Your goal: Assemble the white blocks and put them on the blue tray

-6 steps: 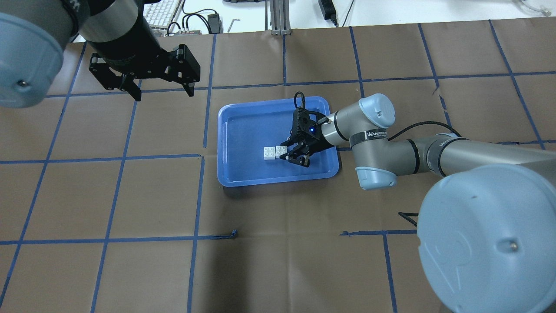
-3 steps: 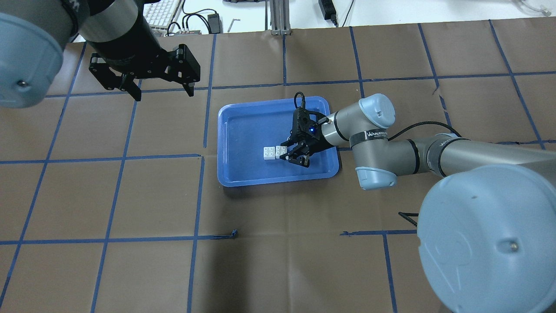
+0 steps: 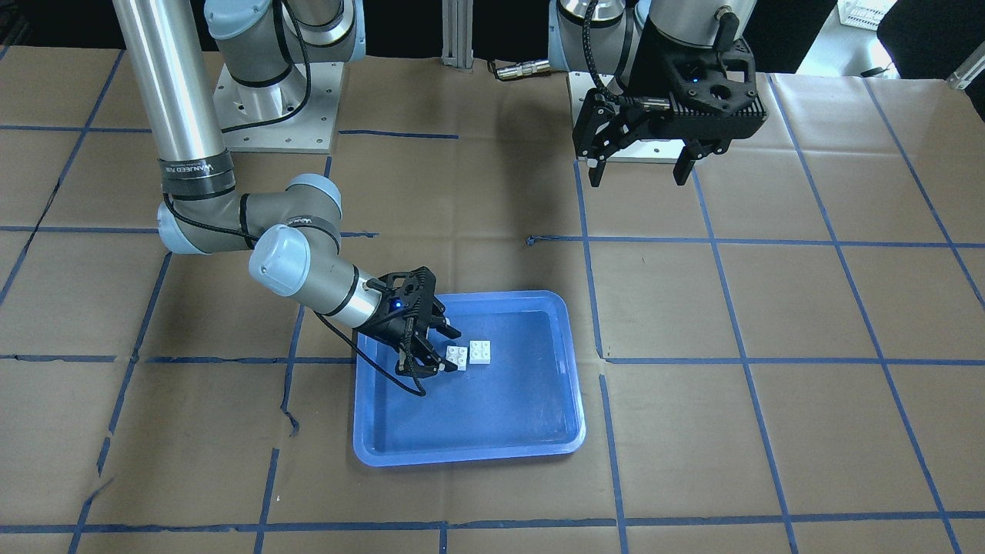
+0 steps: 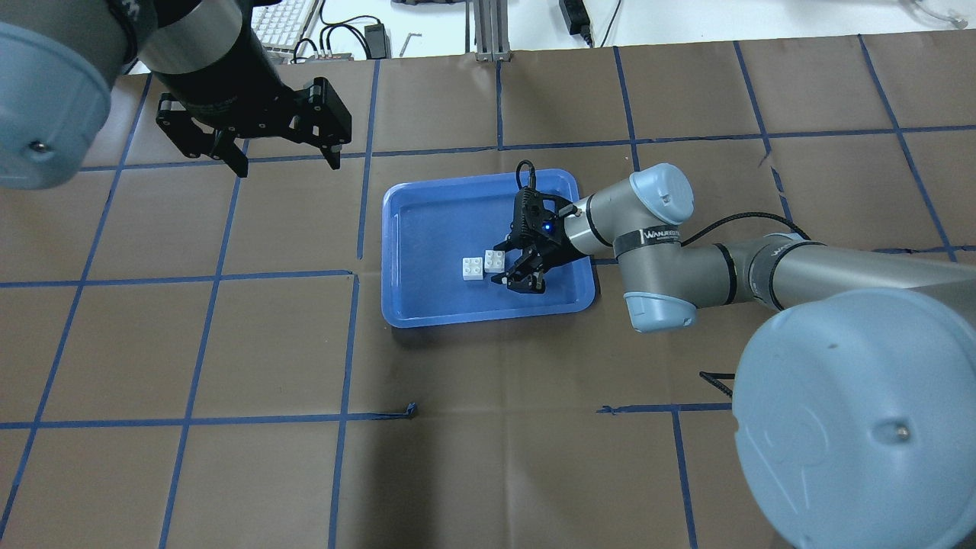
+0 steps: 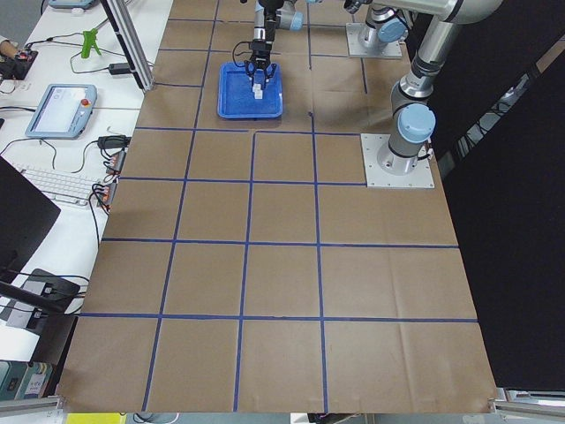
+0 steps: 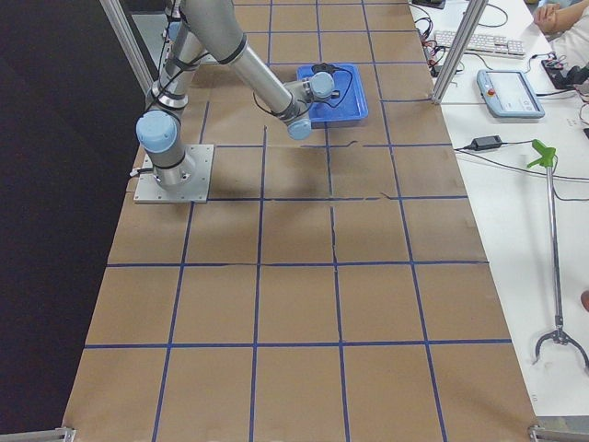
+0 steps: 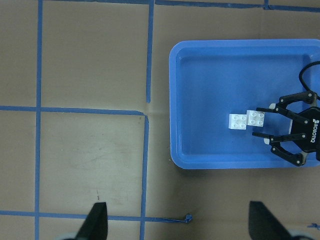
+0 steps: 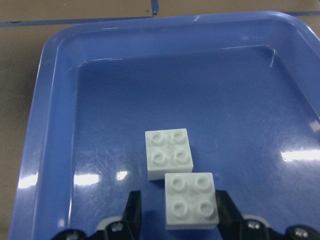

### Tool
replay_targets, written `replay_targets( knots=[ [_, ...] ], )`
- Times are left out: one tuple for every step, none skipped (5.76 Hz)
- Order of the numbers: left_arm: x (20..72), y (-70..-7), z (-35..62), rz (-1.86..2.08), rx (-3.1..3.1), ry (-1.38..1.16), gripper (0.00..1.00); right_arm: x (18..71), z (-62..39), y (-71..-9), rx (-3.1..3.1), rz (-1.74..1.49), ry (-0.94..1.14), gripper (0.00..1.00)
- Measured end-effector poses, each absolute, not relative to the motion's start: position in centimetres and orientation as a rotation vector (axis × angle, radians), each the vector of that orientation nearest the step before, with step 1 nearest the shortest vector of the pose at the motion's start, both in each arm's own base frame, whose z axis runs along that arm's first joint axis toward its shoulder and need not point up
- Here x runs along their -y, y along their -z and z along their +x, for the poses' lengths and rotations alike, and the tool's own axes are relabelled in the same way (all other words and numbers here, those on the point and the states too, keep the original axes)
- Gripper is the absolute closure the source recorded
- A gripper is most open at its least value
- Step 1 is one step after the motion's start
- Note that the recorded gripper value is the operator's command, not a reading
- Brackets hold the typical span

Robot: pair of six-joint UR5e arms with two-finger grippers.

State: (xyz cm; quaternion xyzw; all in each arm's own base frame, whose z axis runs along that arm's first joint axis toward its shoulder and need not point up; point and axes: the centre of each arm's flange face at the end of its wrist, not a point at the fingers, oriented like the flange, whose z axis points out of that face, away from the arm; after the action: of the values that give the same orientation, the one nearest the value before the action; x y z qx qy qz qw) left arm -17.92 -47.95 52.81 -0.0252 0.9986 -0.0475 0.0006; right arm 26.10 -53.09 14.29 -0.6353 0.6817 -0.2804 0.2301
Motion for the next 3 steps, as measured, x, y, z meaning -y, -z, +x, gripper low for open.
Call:
replay_targets(
  knots=[
    [47.95, -52.81, -17.91, -0.079, -3.135, 0.149, 0.01, 53.1, 26.11, -14.33, -1.875, -1.748, 0.773, 0.34],
    [47.95, -52.81, -17.91, -0.08, -3.135, 0.149, 0.01, 53.07, 26.17, -14.39, -1.867, -1.743, 0.778, 0.35],
    [47.96, -52.81, -17.9, -0.08, -3.134, 0.149, 0.01, 53.01, 26.31, -14.5, -1.851, -1.733, 0.788, 0.38]
  ],
)
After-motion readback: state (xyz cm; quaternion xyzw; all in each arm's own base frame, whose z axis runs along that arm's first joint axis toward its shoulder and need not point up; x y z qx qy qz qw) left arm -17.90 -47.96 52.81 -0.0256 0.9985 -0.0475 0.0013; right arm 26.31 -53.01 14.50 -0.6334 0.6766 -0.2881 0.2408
